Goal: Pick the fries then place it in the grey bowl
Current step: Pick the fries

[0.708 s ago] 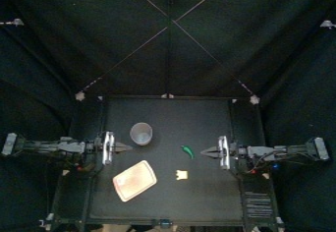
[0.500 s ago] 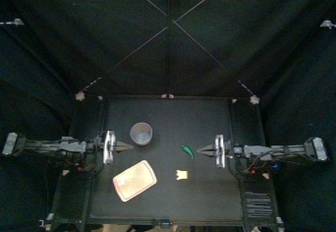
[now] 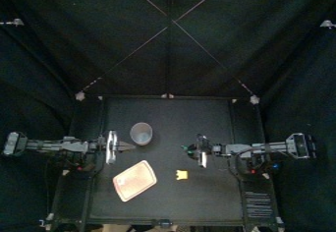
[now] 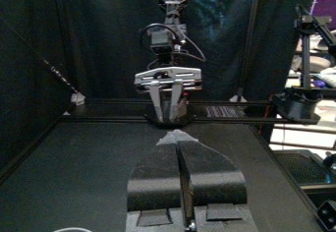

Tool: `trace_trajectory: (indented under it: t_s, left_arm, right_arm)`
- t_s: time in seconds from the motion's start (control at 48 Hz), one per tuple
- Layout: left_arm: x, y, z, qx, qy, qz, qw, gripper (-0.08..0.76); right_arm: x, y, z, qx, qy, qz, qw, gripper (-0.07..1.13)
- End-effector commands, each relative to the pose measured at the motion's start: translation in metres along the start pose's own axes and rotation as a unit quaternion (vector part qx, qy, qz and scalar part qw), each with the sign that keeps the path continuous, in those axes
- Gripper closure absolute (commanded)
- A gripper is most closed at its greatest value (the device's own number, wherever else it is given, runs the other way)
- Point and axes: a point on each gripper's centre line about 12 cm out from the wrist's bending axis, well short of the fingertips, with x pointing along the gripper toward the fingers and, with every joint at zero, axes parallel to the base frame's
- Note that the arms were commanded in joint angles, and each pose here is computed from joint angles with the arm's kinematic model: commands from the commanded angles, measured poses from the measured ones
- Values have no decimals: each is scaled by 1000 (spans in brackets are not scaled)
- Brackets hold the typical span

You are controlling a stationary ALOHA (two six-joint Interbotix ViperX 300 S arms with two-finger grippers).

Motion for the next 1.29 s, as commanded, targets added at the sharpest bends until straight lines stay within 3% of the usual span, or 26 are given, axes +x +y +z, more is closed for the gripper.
trace_trajectory:
  t_s: [0.021,0.188,0.396,0.5,0.604,0.729,0.875,1.021,1.292]
  left_arm:
    - [4,1,14,3,-21,3,1000,667]
    - [3,6,12,5,-18,13,1000,667]
    - [3,7,9,5,-13,15,1000,667]
    - [2,10,6,4,-9,23,1000,667]
    - [2,11,5,3,-8,25,1000,667]
    - [2,11,4,2,-6,26,1000,667]
    - [1,11,3,2,-5,25,1000,667]
    - [1,11,1,2,-3,26,1000,667]
    - [0,13,-3,5,2,31,1000,667]
  right_arm:
    - [0,3,17,14,-32,4,999,-53]
    - [8,3,10,10,-15,2,1000,39]
    - [31,29,-16,-1,79,33,996,39]
    - [37,34,-41,5,216,30,976,39]
    - [37,37,-55,12,341,26,940,41]
    - [45,42,-60,14,402,24,915,46]
    - [62,44,-62,15,409,11,912,46]
    - [78,42,-75,-20,418,-11,908,46]
    - [98,48,-85,-23,375,-14,927,46]
